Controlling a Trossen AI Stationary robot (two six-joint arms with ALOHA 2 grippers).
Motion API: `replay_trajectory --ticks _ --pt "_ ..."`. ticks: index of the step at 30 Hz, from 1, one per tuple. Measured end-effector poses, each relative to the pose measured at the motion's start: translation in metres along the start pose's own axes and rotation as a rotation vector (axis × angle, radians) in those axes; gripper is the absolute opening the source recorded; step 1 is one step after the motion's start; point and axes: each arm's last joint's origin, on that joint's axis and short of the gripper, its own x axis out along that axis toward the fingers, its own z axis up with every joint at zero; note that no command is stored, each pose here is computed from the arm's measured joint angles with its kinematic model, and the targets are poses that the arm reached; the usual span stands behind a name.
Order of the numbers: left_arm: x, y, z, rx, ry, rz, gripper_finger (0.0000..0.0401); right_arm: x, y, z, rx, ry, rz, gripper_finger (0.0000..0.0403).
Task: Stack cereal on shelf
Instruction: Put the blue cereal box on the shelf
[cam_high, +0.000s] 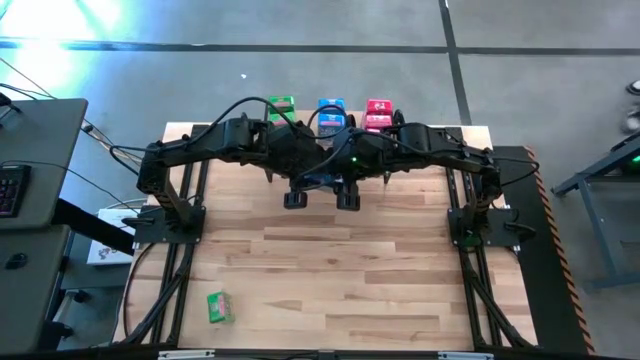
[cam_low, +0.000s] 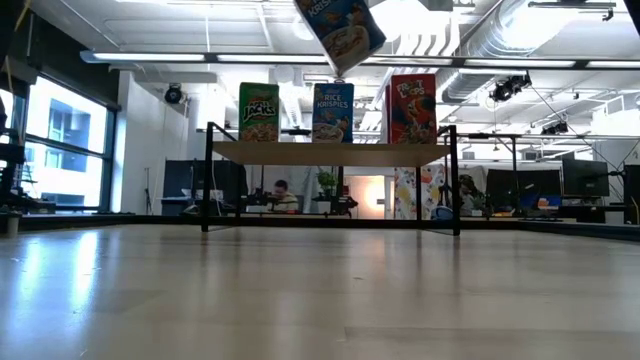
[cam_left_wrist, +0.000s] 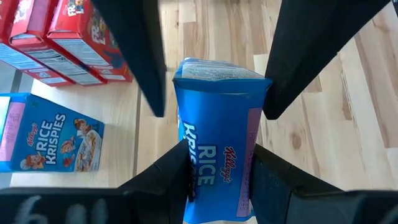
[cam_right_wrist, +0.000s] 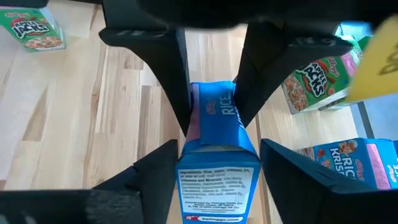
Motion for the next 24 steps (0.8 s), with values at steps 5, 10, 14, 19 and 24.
replay_trajectory --ticks 5,10,14,19,24 --pt "-0.0003 0.0001 0.0004 -0.005 -0.005 0.002 0.0127 0.0000 0.0000 -0.0001 0.001 0.001 0.001 0.0195" --pt "-0.0003 0.0001 0.0004 -0.007 -0.005 0.002 0.0127 0.0002 0.0000 -0.0001 0.004 0.002 0.000 0.0176" --pt "-0.0003 0.0001 0.0004 -0.021 -0.005 0.001 0.0127 0.0005 0.0001 -0.0001 0.018 0.003 0.001 0.0167" --pt "-0.0003 0.0001 0.0004 -0.022 -0.005 0.001 0.0127 0.0005 0.0001 -0.0001 0.017 0.003 0.000 0.0161" --pt "-0.0003 0.0000 0.0004 -0.022 -0.005 0.002 0.0127 0.0007 0.0001 -0.0001 0.017 0.003 0.000 0.0161"
